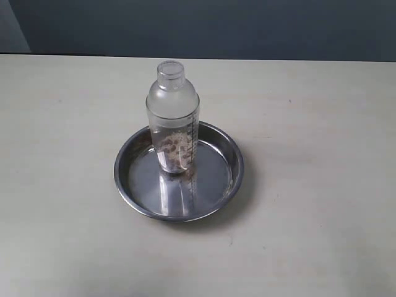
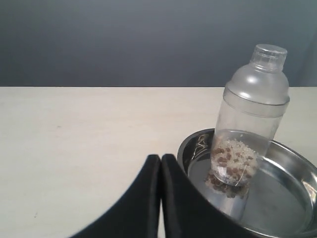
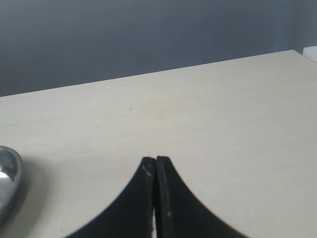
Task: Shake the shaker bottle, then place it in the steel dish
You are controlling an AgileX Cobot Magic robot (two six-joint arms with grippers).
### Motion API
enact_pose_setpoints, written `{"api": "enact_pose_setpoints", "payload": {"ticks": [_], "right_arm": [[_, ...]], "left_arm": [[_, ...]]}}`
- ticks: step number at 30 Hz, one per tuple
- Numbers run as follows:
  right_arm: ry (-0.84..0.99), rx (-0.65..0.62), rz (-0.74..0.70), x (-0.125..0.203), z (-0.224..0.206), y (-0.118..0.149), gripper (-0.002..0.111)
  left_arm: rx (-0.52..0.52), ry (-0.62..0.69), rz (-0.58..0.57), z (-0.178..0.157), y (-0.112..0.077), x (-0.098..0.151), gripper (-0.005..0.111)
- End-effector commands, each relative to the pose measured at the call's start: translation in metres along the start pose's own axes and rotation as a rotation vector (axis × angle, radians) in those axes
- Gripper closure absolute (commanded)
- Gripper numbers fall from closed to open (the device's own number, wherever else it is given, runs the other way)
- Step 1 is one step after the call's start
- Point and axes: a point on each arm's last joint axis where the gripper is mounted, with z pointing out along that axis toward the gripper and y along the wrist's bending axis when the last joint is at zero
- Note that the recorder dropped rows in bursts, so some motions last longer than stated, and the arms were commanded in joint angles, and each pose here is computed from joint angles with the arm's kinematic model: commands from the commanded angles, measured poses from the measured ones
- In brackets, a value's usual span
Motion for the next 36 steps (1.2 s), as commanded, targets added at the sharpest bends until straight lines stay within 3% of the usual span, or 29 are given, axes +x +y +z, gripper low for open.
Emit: {"api": "enact_pose_setpoints", "payload": {"ticks": [1,10,20,36], "right_arm": [[-0.014,0.003,-0.003,-0.0008,-0.0002,-0.0003,0.109],[-0.014,0.003,-0.003,-0.0008,-0.0002,-0.0003,0.109],[-0.014,0.003,-0.003,-0.0008,-0.0002,-0.0003,0.109],[-0.014,0.003,-0.003,-0.0008,-0.0002,-0.0003,0.109]], "left_arm": [[0.020,0.008,0.067,-0.0001,-0.0016,0.0023,0.106],[0.030,0.011,0.108,-0.0001,-0.0026,0.0027,0.106],[-0.091,0.075,0.030,-0.0012,0.0036,0.0093,0.106],[-0.075,0.070,-0.049,-0.0011,0.0018,0.0091,0.106]]}}
